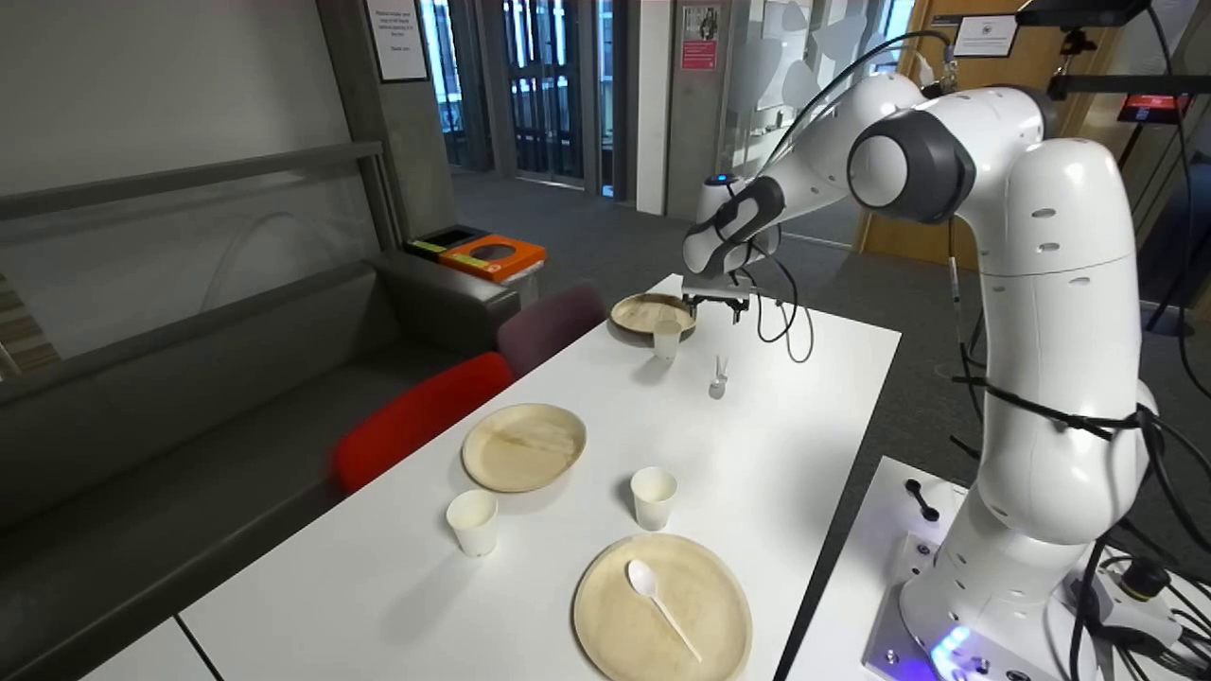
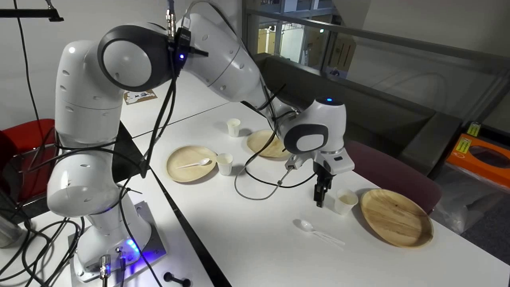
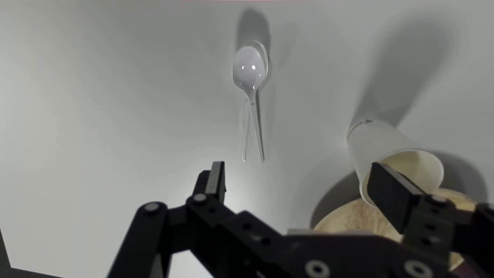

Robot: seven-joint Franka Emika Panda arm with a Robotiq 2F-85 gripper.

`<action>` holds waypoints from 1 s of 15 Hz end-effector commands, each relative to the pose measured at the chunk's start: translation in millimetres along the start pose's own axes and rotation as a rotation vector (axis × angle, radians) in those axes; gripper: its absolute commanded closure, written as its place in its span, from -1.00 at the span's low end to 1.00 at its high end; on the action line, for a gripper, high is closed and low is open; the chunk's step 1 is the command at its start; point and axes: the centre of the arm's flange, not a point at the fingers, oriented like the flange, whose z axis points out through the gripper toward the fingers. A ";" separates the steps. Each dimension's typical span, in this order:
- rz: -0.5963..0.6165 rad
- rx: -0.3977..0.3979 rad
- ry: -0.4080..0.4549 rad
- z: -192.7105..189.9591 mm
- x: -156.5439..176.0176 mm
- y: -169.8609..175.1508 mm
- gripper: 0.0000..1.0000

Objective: Put one spoon on the left plate

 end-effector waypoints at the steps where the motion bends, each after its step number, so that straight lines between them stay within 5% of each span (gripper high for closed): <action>1: 0.007 -0.083 -0.008 34.7 -3.6 -23.4 -1.00; 15: -0.053 -0.233 -0.087 96.5 27.1 -35.9 -1.00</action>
